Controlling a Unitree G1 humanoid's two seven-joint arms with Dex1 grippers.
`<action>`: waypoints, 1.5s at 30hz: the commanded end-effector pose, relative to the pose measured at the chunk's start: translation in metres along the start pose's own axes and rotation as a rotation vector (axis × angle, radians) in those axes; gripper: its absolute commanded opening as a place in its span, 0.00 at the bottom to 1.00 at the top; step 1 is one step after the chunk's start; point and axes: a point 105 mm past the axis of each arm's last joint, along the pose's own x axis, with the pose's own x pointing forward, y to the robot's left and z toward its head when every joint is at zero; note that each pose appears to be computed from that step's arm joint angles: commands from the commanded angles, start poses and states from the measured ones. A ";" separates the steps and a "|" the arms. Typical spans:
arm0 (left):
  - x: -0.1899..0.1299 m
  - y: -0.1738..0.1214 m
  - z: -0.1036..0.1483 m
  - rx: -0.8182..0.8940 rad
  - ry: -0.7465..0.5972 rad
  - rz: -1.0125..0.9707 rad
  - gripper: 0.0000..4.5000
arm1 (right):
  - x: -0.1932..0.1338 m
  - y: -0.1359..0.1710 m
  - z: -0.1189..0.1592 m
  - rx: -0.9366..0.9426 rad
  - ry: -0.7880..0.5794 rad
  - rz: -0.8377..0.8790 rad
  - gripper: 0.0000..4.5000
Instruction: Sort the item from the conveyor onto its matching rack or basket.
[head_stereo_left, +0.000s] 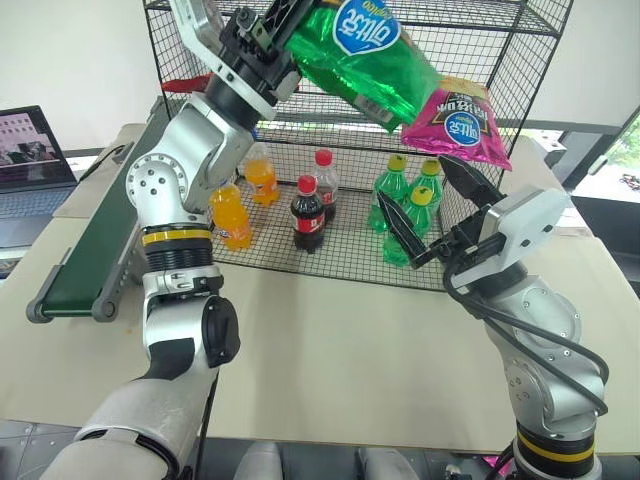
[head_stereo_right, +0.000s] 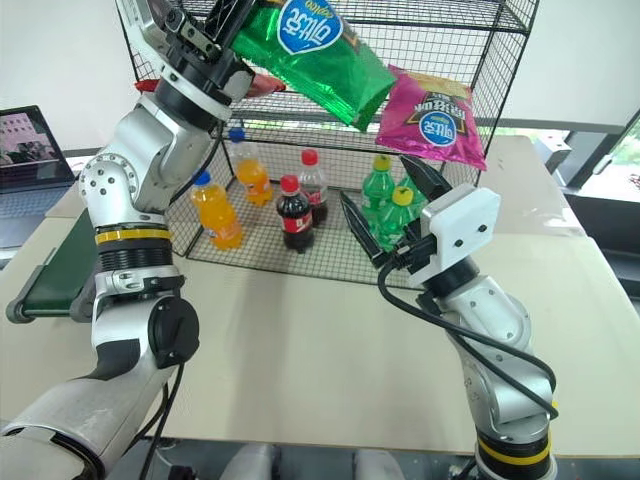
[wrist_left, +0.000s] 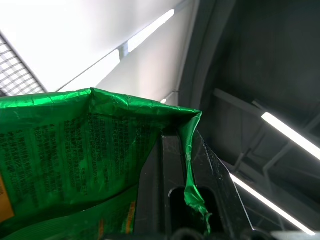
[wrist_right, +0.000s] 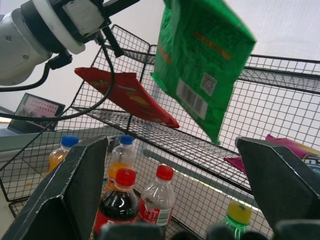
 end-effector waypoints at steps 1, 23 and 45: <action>0.010 -0.016 0.003 0.012 -0.013 -0.066 0.01 | 0.000 0.001 0.015 -0.027 -0.054 0.000 1.00; -0.040 0.097 0.008 -0.185 -0.238 0.351 0.01 | -0.001 0.003 0.014 -0.020 -0.049 -0.012 1.00; -0.093 0.078 -0.009 -0.089 -0.154 0.628 0.01 | -0.005 0.003 0.011 -0.018 -0.035 -0.013 1.00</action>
